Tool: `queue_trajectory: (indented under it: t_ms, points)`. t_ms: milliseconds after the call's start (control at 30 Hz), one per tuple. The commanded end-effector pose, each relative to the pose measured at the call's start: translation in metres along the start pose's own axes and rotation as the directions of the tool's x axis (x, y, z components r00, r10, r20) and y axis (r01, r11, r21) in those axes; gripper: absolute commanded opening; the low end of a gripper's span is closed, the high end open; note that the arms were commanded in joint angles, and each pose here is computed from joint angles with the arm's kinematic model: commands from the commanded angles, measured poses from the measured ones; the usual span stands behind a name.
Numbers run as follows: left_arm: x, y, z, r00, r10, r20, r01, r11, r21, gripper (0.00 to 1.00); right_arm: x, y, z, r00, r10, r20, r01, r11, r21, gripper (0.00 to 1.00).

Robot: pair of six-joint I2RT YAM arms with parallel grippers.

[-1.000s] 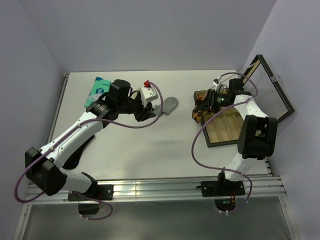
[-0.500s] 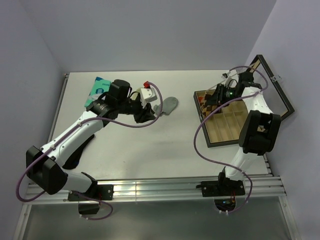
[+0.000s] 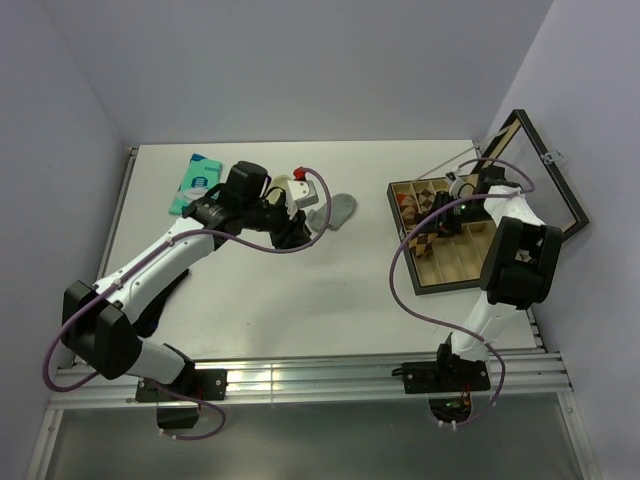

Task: Roll the socks
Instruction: Place the sock in the storage box.

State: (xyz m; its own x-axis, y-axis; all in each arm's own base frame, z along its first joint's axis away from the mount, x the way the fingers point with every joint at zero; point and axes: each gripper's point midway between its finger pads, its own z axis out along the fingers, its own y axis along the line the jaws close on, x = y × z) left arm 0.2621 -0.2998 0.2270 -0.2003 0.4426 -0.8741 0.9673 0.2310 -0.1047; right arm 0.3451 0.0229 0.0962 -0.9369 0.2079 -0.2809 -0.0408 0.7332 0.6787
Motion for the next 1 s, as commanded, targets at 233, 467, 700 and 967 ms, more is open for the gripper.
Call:
queue_trajectory:
  t_ms: [233,467,700,967]
  points:
    - [-0.012,-0.005,-0.005,0.999,0.020,0.028,-0.021,1.000,0.021,0.34,0.013,-0.018,0.015,0.996,-0.035,-0.085,0.049,0.984,0.174,0.00]
    - [-0.010,-0.004,0.000,1.000,0.008,0.019,-0.009,0.999,0.032,0.33,0.012,-0.038,0.012,0.995,-0.015,-0.100,0.044,0.956,0.291,0.00]
    - [-0.005,-0.006,0.006,1.000,0.008,0.000,-0.008,0.999,0.039,0.33,0.011,-0.066,0.007,0.989,-0.003,-0.147,0.073,0.879,0.471,0.00]
    - [0.001,-0.006,0.011,1.000,0.009,-0.018,-0.008,0.999,0.039,0.32,0.002,-0.090,-0.010,0.985,-0.022,-0.169,0.131,0.729,0.672,0.00]
